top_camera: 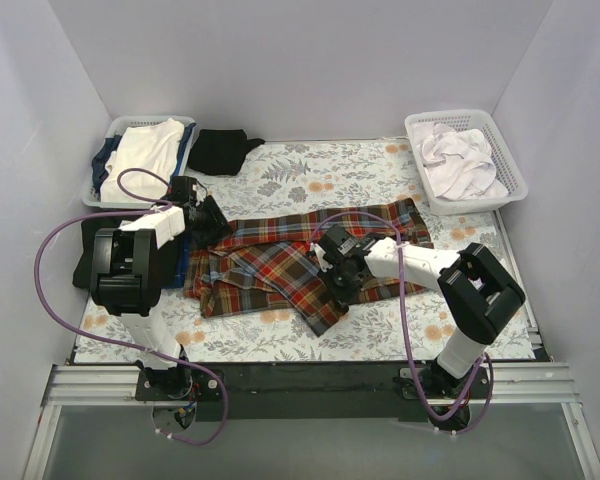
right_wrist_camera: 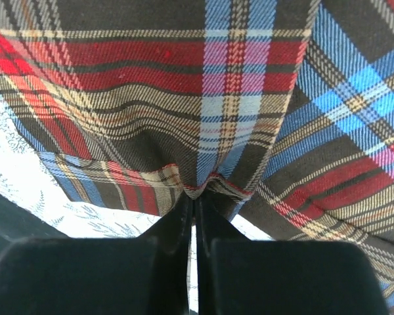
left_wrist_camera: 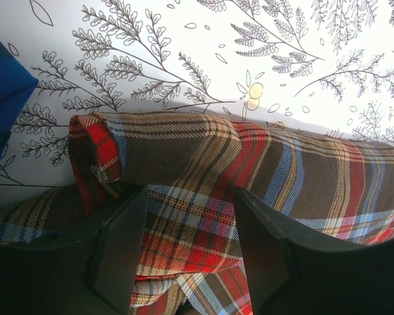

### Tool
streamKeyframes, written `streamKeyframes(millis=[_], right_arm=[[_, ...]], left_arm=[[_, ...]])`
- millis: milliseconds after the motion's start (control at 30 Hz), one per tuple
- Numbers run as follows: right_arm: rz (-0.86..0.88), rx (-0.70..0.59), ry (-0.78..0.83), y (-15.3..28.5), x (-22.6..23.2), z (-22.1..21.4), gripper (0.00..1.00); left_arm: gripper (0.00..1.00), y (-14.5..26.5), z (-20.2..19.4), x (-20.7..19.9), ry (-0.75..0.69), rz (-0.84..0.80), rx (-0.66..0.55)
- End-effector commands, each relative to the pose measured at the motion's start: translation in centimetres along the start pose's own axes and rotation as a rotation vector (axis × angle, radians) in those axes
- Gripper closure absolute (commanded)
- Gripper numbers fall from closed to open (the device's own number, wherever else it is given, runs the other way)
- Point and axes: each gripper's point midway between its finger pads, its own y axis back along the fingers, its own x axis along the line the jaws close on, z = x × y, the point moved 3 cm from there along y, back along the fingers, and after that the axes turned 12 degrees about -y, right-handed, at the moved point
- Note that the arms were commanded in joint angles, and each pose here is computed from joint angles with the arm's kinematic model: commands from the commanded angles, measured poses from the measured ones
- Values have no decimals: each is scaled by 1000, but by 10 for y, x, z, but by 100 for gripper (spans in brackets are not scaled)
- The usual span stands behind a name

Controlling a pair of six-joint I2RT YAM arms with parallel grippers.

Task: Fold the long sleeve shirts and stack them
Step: Fold the shirt

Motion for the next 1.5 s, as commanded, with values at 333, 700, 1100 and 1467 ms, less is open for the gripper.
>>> streamKeyframes(millis=[333,700,1100,1467], right_arm=[[-64,-45,-5,98,-3,-47,99],[-125,-345,-75,189,-9,-53,99],[157,-302,-54,221,27,-96,99],[493,-241,33,235,83,-80,99]], left_arm=[[35,41,45,-17,-49,24,-145],[34,39,39,-12,-41,41,-143],[33,58,55,-28,-61,-15,-196],[33,68,50,-40,-94,-83,-190]])
